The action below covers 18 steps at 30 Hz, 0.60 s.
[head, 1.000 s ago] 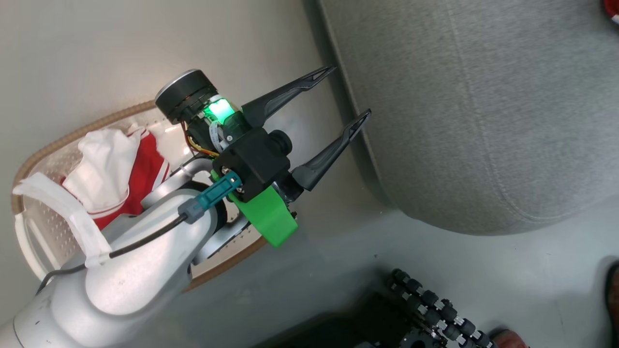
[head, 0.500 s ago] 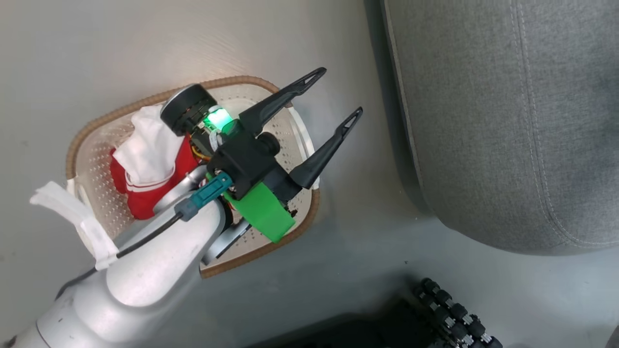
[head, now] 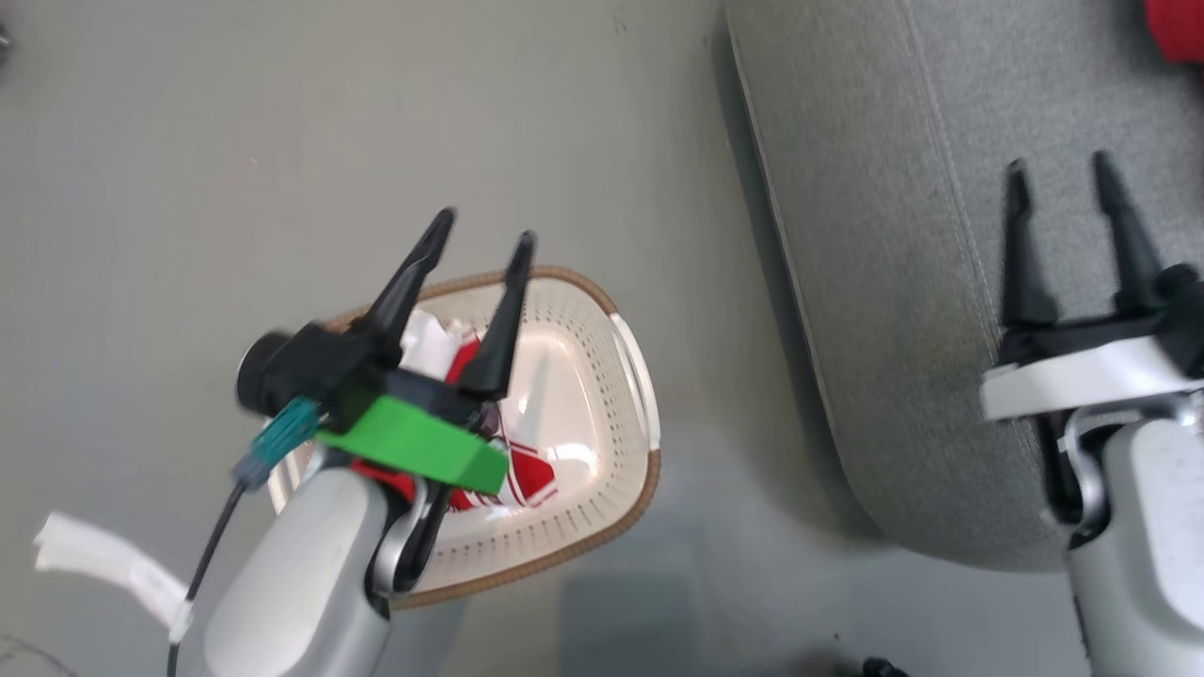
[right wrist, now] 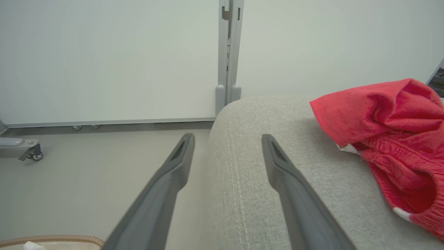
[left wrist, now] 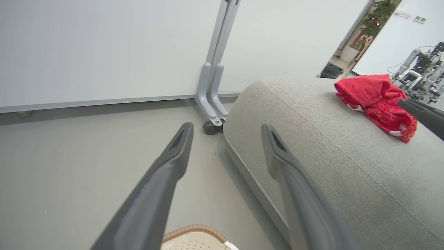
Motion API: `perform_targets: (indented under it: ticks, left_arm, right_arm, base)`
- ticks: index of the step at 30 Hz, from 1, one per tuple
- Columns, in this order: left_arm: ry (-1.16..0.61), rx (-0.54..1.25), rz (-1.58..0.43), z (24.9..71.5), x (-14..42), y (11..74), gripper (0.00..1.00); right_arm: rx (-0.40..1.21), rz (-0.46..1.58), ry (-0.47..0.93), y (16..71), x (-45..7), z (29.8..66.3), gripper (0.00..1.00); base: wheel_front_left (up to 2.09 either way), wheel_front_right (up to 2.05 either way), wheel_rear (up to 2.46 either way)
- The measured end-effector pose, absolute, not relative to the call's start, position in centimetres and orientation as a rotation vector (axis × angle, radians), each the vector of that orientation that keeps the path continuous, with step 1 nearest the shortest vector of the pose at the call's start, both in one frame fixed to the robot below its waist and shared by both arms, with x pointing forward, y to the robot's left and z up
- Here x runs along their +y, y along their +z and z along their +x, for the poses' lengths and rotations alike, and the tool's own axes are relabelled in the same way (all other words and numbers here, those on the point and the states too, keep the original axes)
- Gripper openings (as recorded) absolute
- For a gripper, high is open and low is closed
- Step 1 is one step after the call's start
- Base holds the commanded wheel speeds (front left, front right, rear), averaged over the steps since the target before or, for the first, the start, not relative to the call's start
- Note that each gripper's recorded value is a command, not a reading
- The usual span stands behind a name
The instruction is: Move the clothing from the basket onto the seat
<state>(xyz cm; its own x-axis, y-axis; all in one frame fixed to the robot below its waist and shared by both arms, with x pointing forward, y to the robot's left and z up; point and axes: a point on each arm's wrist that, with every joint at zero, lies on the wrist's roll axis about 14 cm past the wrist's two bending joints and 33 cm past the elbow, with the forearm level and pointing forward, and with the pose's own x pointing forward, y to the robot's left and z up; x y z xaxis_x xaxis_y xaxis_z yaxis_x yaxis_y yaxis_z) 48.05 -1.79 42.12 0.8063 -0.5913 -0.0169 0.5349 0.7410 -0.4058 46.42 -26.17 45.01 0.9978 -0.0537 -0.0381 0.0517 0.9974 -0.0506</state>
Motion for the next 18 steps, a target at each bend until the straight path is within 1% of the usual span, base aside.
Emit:
perform_targets:
  ticks: [3, 7, 12, 18]
  left_arm:
    - [-0.5, 0.113, -0.396, 47.5, 1.6, 43.5, 1.0]
    - [-0.366, 0.087, -0.357, 45.6, 5.8, 44.5, 1.0]
    - [-0.234, 0.017, -0.273, 43.2, 10.5, 46.9, 1.0]
    - [-0.113, -0.029, -0.193, 38.9, 14.8, 48.7, 1.0]
  right_arm:
    - [0.027, -0.005, 0.025, 45.7, -22.7, 45.7, 1.0]
    - [0.025, 0.041, 0.112, 46.2, -19.0, 44.1, 1.0]
    - [-0.02, 0.072, 0.181, 48.2, -16.1, 42.5, 1.0]
    - [-0.063, 0.069, 0.251, 50.1, -13.6, 40.1, 1.0]
  base:
    - [0.0, 0.0, 0.0]
    - [0.0, 0.0, 0.0]
    - [0.0, 0.0, 0.0]
    - [0.0, 0.0, 0.0]
